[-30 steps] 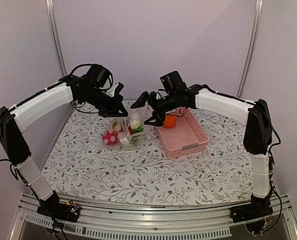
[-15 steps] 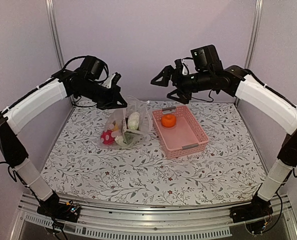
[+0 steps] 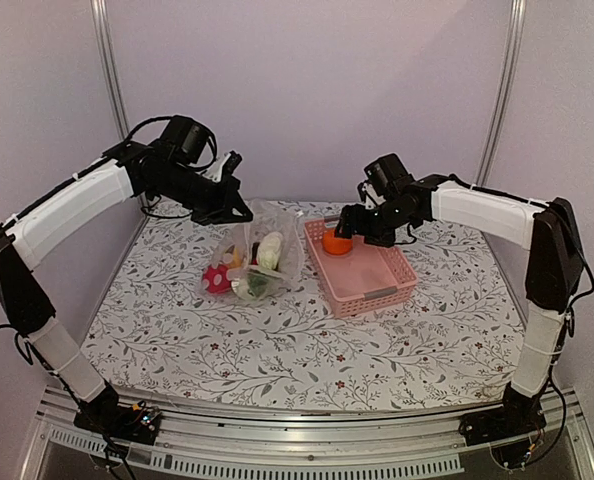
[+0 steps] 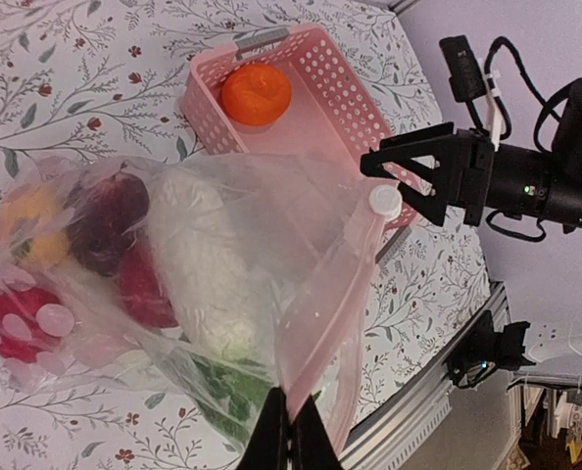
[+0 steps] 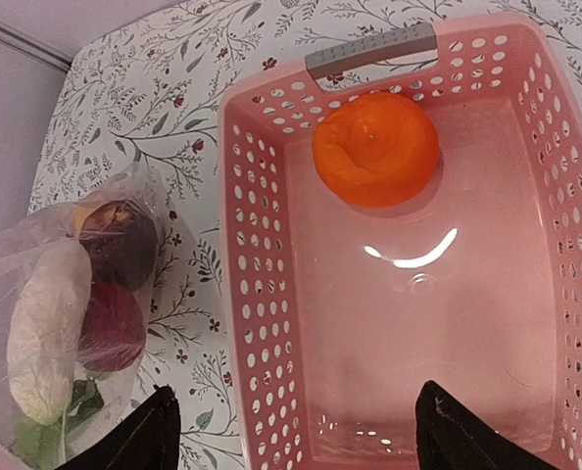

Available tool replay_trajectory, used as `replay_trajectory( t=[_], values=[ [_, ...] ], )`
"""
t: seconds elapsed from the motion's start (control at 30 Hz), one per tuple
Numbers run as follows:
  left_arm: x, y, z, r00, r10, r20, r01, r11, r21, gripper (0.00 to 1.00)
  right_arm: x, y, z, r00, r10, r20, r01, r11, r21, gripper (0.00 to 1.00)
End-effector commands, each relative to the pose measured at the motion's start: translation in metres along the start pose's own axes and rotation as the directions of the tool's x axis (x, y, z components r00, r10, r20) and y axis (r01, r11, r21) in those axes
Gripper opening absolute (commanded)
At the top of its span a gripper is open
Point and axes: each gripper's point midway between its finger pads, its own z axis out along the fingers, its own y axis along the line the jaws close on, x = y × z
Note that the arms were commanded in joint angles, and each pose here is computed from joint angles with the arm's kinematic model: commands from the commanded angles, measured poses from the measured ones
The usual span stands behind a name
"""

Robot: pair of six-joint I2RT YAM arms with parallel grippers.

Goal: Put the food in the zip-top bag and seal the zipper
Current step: Pick up the fake fruit from the bin.

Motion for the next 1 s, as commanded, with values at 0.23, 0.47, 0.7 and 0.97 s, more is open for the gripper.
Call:
replay_trajectory(
  t=[0.23, 0.47, 0.7, 0.97],
  values=[
    [0.016, 0.016, 0.009, 0.999, -0.012, -0.040, 0.011, 0.999, -0.042, 0.00, -0.013, -0.010, 0.054, 0.998, -0.060, -0.037, 0.062, 0.997, 0.055, 0.85],
    [0.018, 0.016, 0.006, 0.999, -0.013, -0.041, 0.011, 0.999, -0.046, 0.00, -0.019, -0.018, 0.083, 0.994, -0.093, -0.061, 0.099, 0.990, 0.105, 0.99],
    [0.018, 0.019, 0.003, 0.999, -0.005, -0.041, 0.002, 0.998, -0.065, 0.00, -0.021, -0.036, 0.107, 0.989, -0.129, -0.070, 0.140, 0.972, 0.186, 0.99],
    [0.019, 0.021, 0.003, 0.999, -0.012, -0.047, 0.008, 0.998, -0.067, 0.00, -0.022, -0.049, 0.129, 0.991, -0.113, -0.072, 0.127, 0.968, 0.217, 0.99]
  ],
)
